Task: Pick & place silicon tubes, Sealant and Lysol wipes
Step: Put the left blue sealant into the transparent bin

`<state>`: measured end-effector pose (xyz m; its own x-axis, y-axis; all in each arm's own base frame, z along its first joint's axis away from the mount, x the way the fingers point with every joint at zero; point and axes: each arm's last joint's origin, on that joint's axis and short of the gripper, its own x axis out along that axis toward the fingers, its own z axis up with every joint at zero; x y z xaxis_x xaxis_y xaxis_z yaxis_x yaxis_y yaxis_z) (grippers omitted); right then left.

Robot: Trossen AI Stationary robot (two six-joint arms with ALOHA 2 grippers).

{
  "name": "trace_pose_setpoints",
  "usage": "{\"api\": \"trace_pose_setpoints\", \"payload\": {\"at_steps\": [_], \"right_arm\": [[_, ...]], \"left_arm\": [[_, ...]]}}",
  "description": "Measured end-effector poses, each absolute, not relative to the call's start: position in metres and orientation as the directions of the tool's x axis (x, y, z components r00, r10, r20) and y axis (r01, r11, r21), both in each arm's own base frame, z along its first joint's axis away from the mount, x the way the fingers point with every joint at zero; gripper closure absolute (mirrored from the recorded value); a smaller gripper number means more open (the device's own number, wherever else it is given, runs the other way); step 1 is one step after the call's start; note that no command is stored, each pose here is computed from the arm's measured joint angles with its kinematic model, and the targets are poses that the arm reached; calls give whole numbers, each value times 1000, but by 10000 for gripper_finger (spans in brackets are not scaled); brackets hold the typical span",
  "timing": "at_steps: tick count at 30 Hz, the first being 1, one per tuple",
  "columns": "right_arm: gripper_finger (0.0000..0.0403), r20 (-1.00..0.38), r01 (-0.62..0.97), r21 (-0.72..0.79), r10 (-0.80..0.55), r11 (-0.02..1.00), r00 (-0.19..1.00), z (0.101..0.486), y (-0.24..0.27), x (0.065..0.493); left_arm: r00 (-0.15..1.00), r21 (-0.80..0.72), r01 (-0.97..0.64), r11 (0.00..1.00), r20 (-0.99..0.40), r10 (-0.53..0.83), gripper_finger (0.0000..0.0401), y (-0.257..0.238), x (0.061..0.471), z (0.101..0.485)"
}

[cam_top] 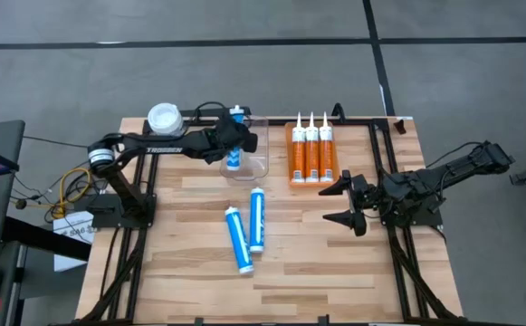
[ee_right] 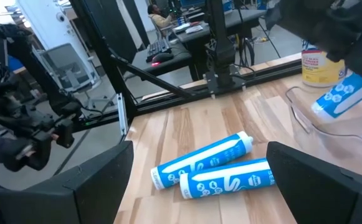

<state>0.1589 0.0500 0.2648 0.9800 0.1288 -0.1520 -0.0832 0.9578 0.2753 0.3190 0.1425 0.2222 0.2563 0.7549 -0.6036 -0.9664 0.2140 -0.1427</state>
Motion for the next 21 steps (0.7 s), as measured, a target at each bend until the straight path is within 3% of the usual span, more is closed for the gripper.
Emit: {"api": "trace_pose_setpoints", "payload": {"at_steps": [14,21], "right_arm": [[44,-150,-87,251,127,964,981,265,50,159],[44,-150,-86,252,127,964,981,265,50,159]], "left_arm": [[129,-81,-992,101,-689,713,197,142,319,188],[128,-92,-992,89,-689,714,146,143,319,188]]}}
